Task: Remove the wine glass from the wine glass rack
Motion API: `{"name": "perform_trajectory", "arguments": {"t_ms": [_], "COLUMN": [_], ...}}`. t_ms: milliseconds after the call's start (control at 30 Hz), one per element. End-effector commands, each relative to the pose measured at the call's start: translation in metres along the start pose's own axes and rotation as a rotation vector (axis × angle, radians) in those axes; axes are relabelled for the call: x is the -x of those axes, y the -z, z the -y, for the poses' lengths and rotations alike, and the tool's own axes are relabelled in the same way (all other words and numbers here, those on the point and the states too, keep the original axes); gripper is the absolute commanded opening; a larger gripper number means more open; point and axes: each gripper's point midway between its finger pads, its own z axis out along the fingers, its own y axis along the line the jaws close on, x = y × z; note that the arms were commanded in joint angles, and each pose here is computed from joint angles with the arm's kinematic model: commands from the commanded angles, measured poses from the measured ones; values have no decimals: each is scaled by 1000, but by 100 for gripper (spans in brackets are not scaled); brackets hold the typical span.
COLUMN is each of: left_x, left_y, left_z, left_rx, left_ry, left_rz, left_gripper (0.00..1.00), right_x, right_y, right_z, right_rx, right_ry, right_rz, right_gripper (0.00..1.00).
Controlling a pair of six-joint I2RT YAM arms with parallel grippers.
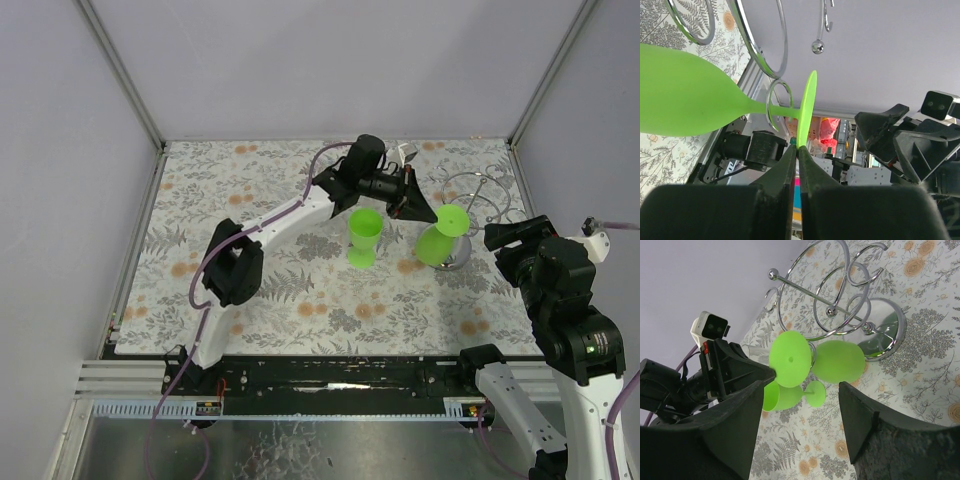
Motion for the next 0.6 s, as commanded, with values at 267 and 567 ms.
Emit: {"name": "perform_trajectory", "arguments": {"t_ms": [267, 567], "left_x": [-14, -19], "left_y": [20, 21], "left_z": [42, 38], "left_rx": [-91, -94], "left_ry": [-66, -48], "left_rz": [-17, -27], "left_gripper": [0, 0], "right_x": [21, 19], "right_y": [11, 10], "right_z": [-7, -7], "right_rx": [28, 29], "right_ry": [-9, -3], "right_rz": [77, 69], "right_gripper": [69, 69]}}
